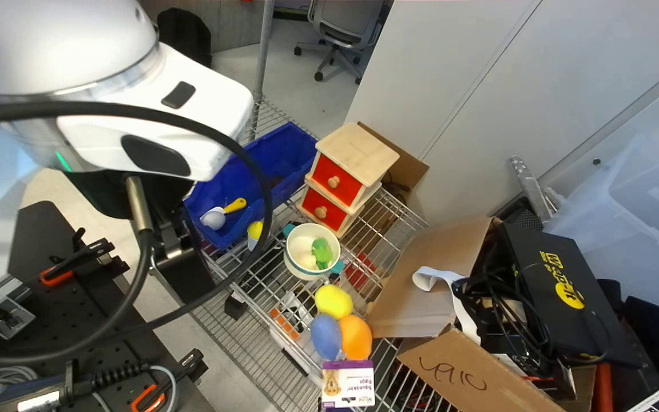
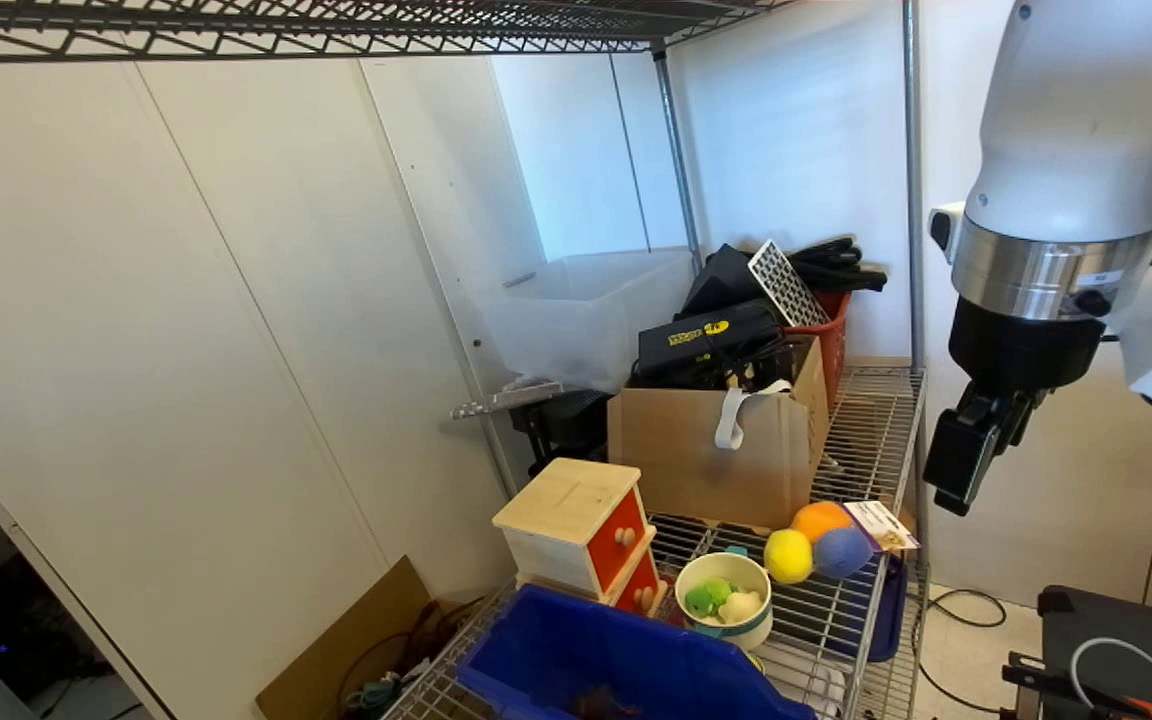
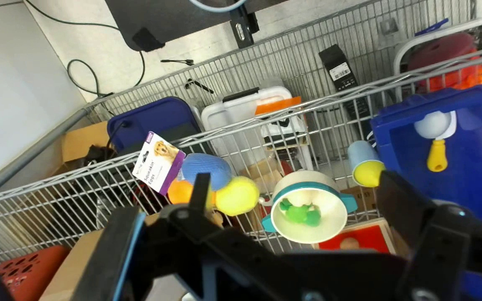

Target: Pick up the plush toys and put them in the box

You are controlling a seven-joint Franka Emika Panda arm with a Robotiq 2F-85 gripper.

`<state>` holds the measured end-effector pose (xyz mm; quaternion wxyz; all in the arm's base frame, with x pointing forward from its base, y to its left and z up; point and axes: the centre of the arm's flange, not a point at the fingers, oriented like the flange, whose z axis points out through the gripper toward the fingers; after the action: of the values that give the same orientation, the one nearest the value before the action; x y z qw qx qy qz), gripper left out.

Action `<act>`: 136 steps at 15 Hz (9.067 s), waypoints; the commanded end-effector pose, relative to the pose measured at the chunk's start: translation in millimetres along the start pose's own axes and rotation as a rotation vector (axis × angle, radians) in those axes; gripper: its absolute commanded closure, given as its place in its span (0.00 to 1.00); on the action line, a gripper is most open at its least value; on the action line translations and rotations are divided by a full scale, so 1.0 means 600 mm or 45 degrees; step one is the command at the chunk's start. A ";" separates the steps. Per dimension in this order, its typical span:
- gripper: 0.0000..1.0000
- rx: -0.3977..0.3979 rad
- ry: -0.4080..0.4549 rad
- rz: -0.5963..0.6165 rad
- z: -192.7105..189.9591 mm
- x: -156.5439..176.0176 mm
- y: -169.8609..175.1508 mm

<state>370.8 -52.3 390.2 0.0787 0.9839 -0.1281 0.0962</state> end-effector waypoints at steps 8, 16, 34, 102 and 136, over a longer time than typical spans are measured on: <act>0.00 0.005 -0.008 0.059 0.003 0.014 0.024; 0.00 -0.099 0.044 0.054 0.026 0.023 0.006; 0.00 0.043 0.002 -0.335 0.146 0.054 -0.017; 0.00 -0.144 -0.354 -0.112 0.409 0.320 0.049; 0.00 -0.049 -0.306 -0.956 0.512 0.373 0.066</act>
<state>609.6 -192.2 149.7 0.1195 0.9678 0.2107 -0.0679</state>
